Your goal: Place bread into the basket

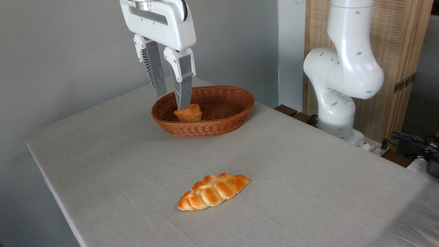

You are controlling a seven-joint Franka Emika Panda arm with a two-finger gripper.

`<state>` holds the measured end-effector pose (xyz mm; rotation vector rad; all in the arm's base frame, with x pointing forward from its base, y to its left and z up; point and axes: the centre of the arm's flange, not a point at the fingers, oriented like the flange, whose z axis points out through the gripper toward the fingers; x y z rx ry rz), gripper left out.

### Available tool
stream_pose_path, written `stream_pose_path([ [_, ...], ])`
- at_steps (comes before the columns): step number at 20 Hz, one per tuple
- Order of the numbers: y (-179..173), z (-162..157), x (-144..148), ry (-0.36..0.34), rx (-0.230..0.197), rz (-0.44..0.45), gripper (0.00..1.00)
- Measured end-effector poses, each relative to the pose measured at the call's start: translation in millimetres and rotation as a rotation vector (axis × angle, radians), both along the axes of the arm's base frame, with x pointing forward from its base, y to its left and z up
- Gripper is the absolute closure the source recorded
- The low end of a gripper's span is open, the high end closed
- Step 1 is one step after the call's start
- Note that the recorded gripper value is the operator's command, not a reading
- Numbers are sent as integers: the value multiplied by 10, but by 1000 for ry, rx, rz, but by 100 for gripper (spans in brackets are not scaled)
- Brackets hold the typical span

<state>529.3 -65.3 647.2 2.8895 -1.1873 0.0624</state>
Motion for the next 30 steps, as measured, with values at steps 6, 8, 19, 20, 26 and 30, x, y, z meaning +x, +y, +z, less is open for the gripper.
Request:
stream_pose_path([
  [6,-5,-505,68,23,3,3,0],
  [8,-8,-764,103,16,2,5,0],
  [19,188,-1360,16,89,107,-95,0],
  [20,189,-1400,4,97,107,-96,0],
  [26,164,-1666,-42,111,107,-118,0],
  [30,158,-1995,-71,88,103,-174,0],
])
